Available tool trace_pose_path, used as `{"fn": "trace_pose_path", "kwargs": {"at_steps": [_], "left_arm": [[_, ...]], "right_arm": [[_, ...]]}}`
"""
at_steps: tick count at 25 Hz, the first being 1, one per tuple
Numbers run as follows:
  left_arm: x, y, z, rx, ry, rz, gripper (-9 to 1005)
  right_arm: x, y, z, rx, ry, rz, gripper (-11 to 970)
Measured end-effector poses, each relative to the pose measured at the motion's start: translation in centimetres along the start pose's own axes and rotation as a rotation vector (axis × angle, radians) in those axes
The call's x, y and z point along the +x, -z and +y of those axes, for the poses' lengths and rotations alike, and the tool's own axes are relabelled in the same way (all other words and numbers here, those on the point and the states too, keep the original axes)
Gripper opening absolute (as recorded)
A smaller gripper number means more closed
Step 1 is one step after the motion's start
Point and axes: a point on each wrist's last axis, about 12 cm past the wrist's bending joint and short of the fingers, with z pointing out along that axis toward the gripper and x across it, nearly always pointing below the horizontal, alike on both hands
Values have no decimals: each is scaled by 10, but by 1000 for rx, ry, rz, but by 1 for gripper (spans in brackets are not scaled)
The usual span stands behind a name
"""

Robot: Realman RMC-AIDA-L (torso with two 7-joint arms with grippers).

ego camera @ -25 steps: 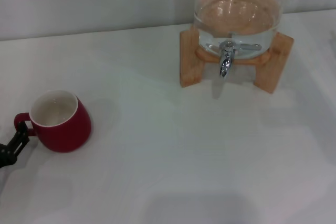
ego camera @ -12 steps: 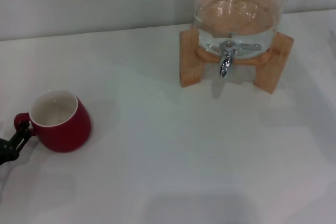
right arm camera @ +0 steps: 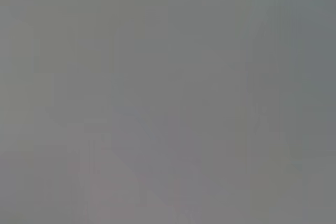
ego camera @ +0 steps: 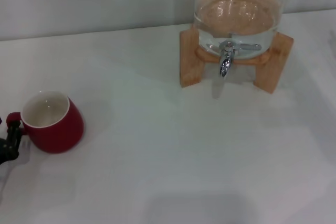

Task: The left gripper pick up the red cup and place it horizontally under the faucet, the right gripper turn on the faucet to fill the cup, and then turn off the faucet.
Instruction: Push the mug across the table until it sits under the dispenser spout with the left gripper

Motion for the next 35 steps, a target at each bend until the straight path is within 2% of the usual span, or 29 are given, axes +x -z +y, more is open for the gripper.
{"fn": "trace_pose_path", "kwargs": {"at_steps": [2,12,26,35], "left_arm": [[0,0,0,2,0,-3,622],[0,2,-3,2,7,-13,156],[-9,1,-8,25,11,-82,151],[-25,-21,-24,121,-24,-116,151]], "right_arm": [[0,0,-1,1,1,1,621],[0,3,-4,6,6,4,621],[-1,4,-3,3,5,-4,621],[-1,5,-1,-4,-4,-17,621]]}}
